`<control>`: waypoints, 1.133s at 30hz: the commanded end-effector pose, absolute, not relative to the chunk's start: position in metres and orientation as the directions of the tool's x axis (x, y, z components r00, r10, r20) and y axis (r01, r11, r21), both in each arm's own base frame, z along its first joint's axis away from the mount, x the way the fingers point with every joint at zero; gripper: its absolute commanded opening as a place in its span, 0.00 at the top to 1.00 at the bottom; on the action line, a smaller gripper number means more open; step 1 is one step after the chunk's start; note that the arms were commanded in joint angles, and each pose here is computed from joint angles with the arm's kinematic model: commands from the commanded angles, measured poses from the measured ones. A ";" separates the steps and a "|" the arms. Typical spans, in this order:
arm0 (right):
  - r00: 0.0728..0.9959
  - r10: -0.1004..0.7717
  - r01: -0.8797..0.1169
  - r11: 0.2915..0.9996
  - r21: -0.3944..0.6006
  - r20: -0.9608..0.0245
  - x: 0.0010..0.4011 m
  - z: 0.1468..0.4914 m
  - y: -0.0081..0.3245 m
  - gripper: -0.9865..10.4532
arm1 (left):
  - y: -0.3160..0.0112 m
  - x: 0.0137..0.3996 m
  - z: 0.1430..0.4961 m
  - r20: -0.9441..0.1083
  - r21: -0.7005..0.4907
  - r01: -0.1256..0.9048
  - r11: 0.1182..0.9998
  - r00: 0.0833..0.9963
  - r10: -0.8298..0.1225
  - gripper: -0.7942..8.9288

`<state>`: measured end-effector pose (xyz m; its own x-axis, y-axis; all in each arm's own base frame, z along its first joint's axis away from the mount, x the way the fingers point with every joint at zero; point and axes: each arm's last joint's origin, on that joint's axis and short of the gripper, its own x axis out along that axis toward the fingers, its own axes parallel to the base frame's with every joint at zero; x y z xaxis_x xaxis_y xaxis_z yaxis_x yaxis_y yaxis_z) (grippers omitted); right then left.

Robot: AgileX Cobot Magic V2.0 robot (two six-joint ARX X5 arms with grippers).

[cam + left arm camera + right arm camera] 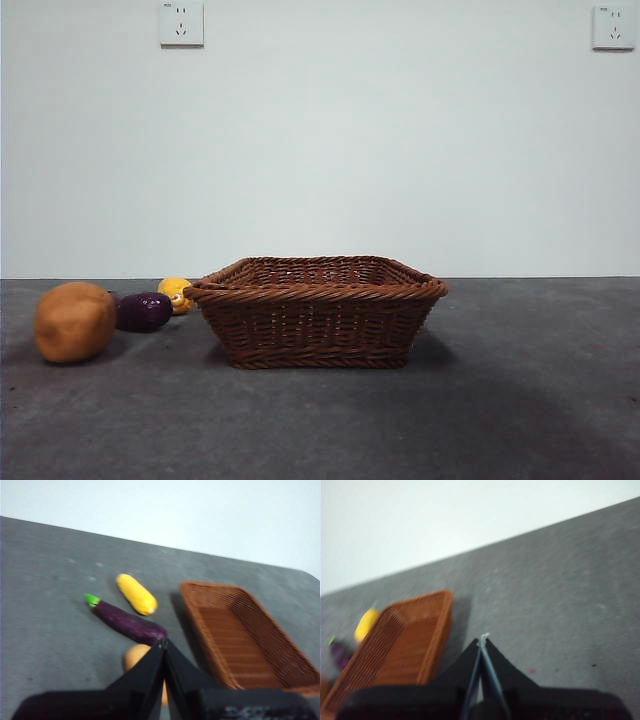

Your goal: Help me put the vegetables on the table into the basket

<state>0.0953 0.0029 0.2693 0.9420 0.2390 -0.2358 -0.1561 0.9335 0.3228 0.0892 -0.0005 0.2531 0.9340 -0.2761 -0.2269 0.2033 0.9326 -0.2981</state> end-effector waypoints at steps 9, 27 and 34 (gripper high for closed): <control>0.811 0.392 -0.324 0.919 0.226 -0.433 0.106 0.351 0.007 0.92 | -0.004 0.095 0.311 -0.340 -0.247 0.333 0.910 0.849 -0.404 0.93; 0.758 0.446 -0.374 0.895 0.244 -0.476 0.106 0.380 0.008 0.60 | -0.012 0.101 0.369 -0.365 -0.236 0.461 0.855 0.774 -0.518 0.49; 0.743 0.471 -0.392 0.882 0.262 -0.476 0.108 0.380 0.009 0.47 | -0.013 0.112 0.368 -0.387 -0.262 0.470 0.843 0.749 -0.538 0.17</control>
